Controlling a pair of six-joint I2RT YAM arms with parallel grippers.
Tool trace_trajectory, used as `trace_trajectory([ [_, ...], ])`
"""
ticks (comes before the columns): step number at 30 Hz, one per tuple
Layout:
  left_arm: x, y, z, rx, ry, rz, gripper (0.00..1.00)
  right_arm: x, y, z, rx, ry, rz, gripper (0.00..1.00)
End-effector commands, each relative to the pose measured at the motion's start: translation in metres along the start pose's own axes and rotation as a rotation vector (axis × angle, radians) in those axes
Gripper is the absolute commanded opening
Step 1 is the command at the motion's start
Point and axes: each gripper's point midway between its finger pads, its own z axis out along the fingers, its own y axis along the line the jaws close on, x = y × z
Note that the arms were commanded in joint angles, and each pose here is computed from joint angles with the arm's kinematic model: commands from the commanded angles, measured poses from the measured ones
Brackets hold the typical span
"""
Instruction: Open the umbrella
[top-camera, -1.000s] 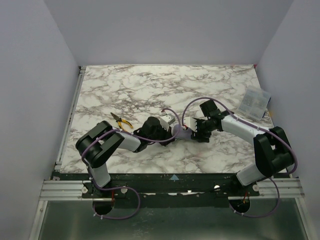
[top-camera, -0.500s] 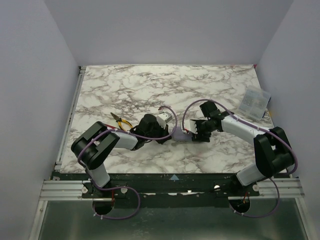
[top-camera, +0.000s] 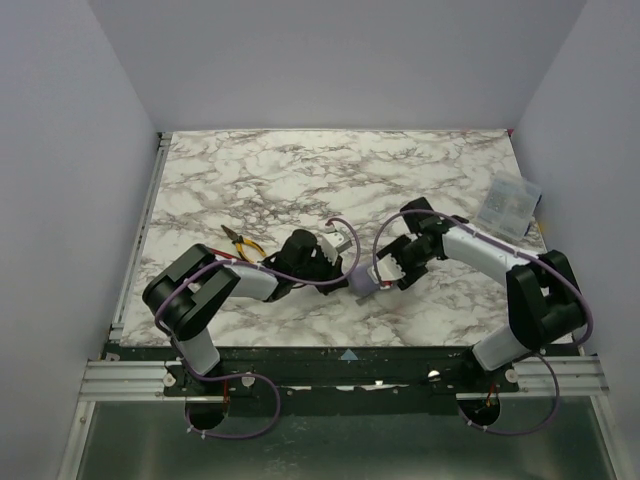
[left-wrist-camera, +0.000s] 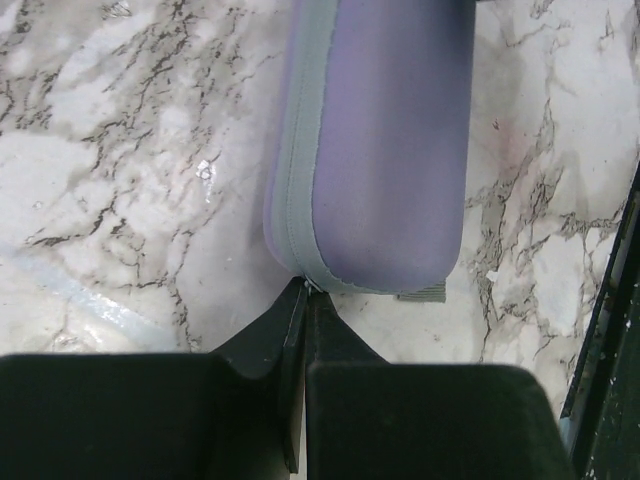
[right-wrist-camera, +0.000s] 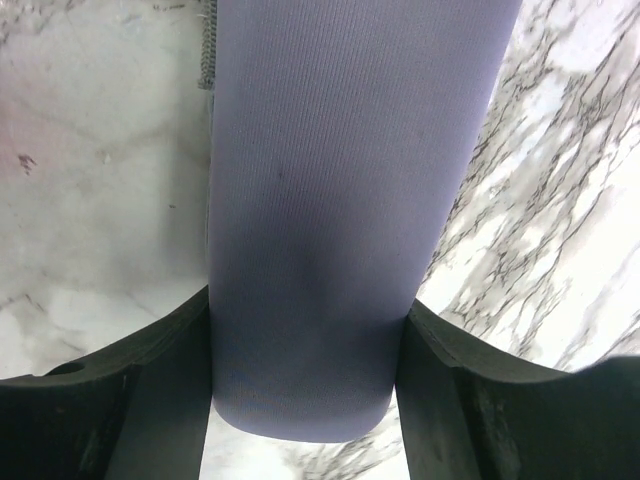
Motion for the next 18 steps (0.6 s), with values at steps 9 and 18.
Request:
trace_trajectory([
  [9, 0.010, 0.011, -0.006, -0.068, 0.001, -0.043, 0.00, -0.025, -0.004, -0.010, -0.171, -0.208, -0.022, 0.85],
  [18, 0.014, -0.002, -0.002, -0.051, -0.006, -0.104, 0.00, -0.011, -0.062, -0.084, 0.114, -0.276, 0.762, 1.00],
])
